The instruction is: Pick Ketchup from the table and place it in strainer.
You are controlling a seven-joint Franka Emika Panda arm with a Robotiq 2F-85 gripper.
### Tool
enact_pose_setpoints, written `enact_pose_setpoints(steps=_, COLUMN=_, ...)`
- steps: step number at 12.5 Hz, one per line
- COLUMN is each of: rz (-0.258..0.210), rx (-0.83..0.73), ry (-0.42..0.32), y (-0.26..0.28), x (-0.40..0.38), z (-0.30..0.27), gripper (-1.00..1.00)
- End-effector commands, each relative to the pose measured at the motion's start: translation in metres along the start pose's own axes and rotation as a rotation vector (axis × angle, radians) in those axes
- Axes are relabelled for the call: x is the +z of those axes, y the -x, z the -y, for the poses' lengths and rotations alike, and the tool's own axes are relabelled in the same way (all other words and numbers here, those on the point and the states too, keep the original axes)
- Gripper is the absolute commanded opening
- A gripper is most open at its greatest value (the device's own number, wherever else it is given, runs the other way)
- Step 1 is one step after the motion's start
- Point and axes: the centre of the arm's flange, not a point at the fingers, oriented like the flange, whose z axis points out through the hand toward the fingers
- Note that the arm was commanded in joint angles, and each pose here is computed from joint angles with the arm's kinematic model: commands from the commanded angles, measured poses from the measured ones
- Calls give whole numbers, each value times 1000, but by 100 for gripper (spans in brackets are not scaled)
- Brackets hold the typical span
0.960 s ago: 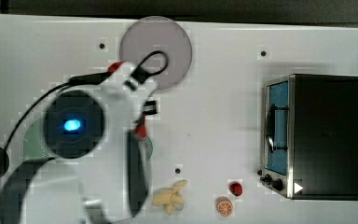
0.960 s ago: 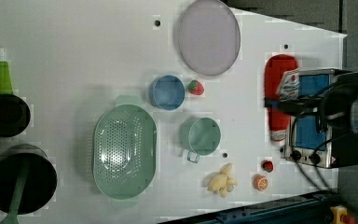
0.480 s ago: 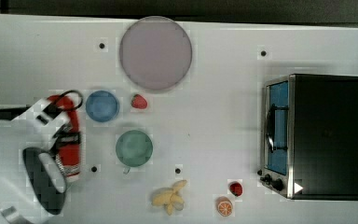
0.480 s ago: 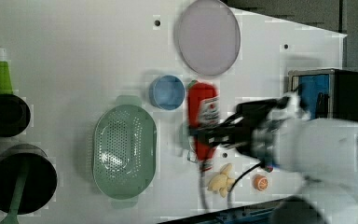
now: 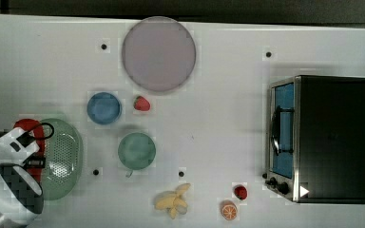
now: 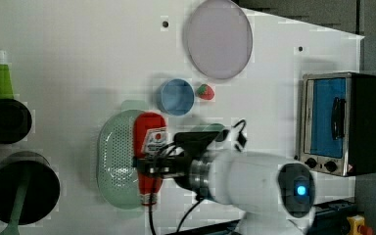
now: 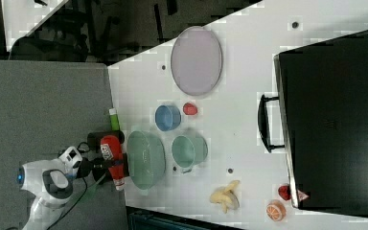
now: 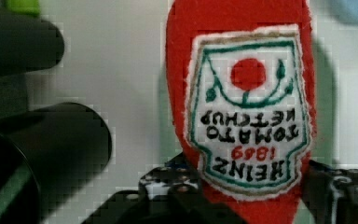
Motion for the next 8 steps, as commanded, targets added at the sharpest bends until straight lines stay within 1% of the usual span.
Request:
enact_pose_setpoints(steps=1, rz=-32, rx=135, ry=-20, y=-25, x=21, z=-16, gripper=16)
enact_pose_setpoints(steps=2, rz=-17, rx=151, ry=-33, y=-26, x=33, z=-17, gripper=16)
enact_pose_setpoints(steps=3, rz=-8, rx=167, ry=-44, y=-28, x=41, z=-18, gripper=24)
enact_pose_setpoints(steps=4, rz=6, rx=173, ry=-41, y=-28, x=48, z=-20, gripper=45)
enact_pose_setpoints(steps=6, rz=3, rx=182, ry=-46, y=-32, x=51, z=-24, gripper=89)
enact_pose_setpoints(steps=7, rz=-5, rx=182, ry=-48, y=-33, x=47, z=-24, gripper=100)
enact_pose_setpoints(steps=8, rz=-21, rx=184, ry=-49, y=-34, x=38, z=-23, gripper=100)
